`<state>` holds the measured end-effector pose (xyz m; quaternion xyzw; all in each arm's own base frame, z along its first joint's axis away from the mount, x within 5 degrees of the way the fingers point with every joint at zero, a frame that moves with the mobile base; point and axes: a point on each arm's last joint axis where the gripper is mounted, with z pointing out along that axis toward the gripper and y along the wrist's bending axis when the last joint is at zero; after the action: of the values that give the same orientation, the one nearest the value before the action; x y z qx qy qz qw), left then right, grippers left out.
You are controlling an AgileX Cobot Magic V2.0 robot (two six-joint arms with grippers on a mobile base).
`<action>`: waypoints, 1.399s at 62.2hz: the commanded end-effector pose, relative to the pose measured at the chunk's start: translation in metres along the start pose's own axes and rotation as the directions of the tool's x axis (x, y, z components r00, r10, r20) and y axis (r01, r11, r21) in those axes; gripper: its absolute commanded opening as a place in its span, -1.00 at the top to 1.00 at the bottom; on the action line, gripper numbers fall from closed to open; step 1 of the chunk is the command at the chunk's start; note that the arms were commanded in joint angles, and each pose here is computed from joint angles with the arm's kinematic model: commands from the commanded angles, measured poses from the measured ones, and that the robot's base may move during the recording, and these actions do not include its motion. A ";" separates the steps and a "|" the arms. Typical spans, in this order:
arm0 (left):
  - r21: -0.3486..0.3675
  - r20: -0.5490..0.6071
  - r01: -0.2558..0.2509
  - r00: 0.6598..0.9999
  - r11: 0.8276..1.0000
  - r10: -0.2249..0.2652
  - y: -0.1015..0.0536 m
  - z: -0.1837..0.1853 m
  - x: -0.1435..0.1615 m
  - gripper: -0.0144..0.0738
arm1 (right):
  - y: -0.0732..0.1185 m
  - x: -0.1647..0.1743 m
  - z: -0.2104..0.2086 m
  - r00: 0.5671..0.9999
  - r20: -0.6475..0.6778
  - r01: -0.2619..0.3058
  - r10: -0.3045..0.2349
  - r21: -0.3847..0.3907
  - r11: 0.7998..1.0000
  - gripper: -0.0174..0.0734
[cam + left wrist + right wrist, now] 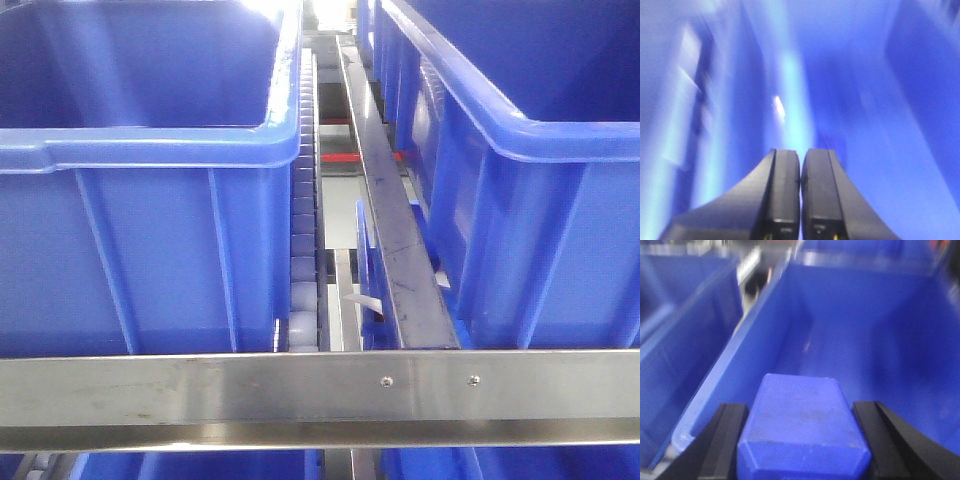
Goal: Pick and sort blue part to right shelf
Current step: 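Lower the left gripper into a blue bin and open it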
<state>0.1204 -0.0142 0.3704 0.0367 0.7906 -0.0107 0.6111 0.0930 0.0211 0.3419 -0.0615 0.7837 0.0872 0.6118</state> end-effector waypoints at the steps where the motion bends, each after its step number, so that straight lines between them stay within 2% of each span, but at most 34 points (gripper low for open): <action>1: 0.018 0.147 -0.022 0.989 1.000 0.019 0.001 -0.018 -0.014 0.39 | 0.004 -0.033 0.019 0.999 0.024 -0.024 0.025 -0.013 1.000 0.30; 10: 0.017 0.203 -0.013 0.979 1.000 0.009 0.005 -0.037 -0.010 0.39 | 0.007 -0.065 0.057 0.993 -0.115 -0.023 0.023 0.007 1.000 0.30; 18: 0.018 0.220 -0.008 0.976 1.000 0.004 0.007 -0.044 -0.003 0.39 | 0.007 -0.078 0.095 0.969 -0.245 -0.016 0.024 0.037 0.999 0.30; 24: 0.015 0.219 -0.006 0.976 1.000 0.003 0.008 -0.047 0.002 0.39 | -0.003 -0.081 0.121 0.938 -0.343 -0.014 0.045 0.092 0.996 0.30; 30: 0.013 0.225 -0.003 0.974 1.000 0.000 0.009 -0.051 0.003 0.39 | -0.022 -0.082 0.146 0.912 -0.405 0.016 0.055 0.169 0.985 0.30; 36: 0.011 0.232 0.000 0.973 1.000 -0.003 0.010 -0.054 0.004 0.39 | -0.041 -0.077 0.170 0.894 -0.443 0.035 0.066 0.217 0.976 0.30; 45: 0.011 0.230 0.002 0.973 1.000 -0.004 0.010 -0.055 0.004 0.39 | -0.061 -0.062 0.208 0.873 -0.482 0.051 0.074 0.242 0.969 0.30; 57: 0.013 0.229 0.005 0.973 1.000 -0.008 0.010 -0.055 0.004 0.39 | -0.072 -0.025 0.261 0.839 -0.540 0.068 0.069 0.230 0.971 0.30; 73: 0.013 0.229 0.005 0.973 1.000 -0.008 0.010 -0.055 0.004 0.39 | -0.078 0.005 0.291 0.816 -0.575 0.092 0.051 0.217 0.972 0.29; 79: 0.014 0.229 0.006 0.973 1.000 -0.009 0.010 -0.055 0.004 0.39 | -0.079 0.006 0.291 0.814 -0.578 0.092 0.052 0.216 0.972 0.14; 87: 0.014 0.229 0.006 0.973 1.000 -0.009 0.010 -0.055 0.004 0.39 | -0.079 0.006 0.291 0.815 -0.578 0.092 0.051 0.216 0.972 -0.34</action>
<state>0.0679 0.0015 0.3667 0.0248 0.7455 -0.0109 0.6660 0.3804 0.0088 0.2306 -0.0143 0.9590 -0.0295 0.2814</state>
